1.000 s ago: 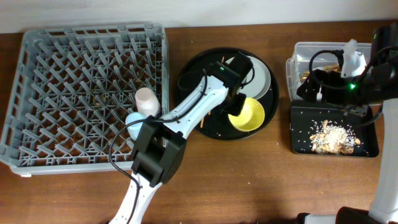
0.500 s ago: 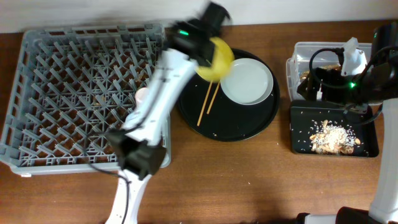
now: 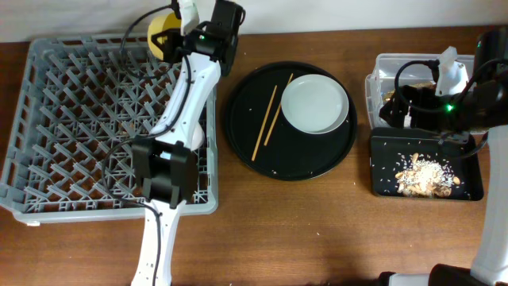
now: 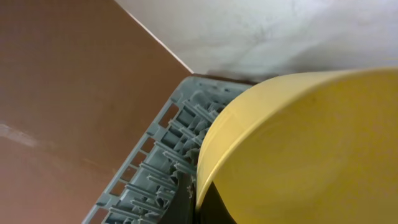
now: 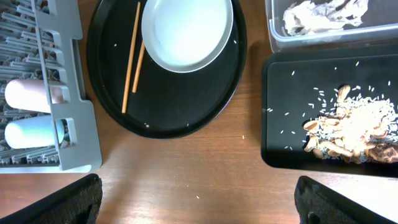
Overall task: Sort waste into correct bins and load items into the dishwasher rack
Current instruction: 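Carry the yellow bowl with the left gripper and set it in the rack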
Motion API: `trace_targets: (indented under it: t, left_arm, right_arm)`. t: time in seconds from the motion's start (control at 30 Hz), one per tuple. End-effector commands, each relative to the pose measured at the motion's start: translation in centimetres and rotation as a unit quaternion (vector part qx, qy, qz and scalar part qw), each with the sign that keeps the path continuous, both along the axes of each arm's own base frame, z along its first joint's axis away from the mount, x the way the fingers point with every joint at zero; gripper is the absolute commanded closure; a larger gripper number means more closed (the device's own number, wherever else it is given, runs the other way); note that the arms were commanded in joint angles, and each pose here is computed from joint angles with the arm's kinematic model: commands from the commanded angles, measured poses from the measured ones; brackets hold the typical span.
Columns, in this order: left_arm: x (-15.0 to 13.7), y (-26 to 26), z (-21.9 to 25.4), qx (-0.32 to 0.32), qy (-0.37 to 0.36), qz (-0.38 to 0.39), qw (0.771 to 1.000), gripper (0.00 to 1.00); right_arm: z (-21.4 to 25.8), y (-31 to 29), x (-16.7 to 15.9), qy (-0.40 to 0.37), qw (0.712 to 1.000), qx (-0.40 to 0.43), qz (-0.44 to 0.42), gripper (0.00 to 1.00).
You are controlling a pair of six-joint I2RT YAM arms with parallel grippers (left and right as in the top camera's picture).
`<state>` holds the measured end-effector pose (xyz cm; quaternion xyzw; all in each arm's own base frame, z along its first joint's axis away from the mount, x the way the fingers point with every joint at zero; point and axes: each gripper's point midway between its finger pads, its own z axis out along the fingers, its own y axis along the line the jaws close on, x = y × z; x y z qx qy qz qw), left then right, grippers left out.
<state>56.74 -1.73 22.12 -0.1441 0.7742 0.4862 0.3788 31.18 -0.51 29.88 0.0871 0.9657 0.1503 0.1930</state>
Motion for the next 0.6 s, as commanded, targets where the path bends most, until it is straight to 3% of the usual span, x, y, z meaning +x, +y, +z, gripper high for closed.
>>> trace_targets:
  t: [0.0, 0.3, 0.43, 0.47, 0.53, 0.57]
  left_arm:
    - [0.1, 2.3, -2.1, 0.037, 0.021, 0.034, 0.999, 0.99]
    - [0.3, -0.6, -5.9, 0.000, 0.075, -0.014, 0.997, 1.00]
    - [-0.6, -2.2, -9.5, -0.052, 0.150, -0.052, 0.986, 0.98]
    - [-0.8, -2.2, -9.6, -0.053, 0.157, -0.053, 0.985, 0.95]
    - [-1.4, -2.6, -9.8, -0.047, 0.176, -0.056, 0.982, 0.69]
    - [-1.9, -3.2, -9.9, -0.041, 0.192, -0.062, 0.979, 0.63]
  right_arm:
    - [-0.1, -0.3, 0.0, 0.001, 1.000, -0.006, 0.001, 0.01]
    - [-1.7, -0.4, 0.0, 0.020, 1.000, -0.004, 0.001, 0.00]
    - [-1.7, -0.7, 0.3, 0.016, 1.000, -0.012, -0.002, 0.01]
    - [-1.7, -0.7, 0.3, 0.015, 1.000, -0.012, -0.002, 0.00]
    - [-1.6, -0.7, 0.5, 0.011, 1.000, -0.013, -0.002, 0.01]
    - [-1.6, -0.7, 0.6, 0.009, 1.000, -0.013, -0.002, 0.01]
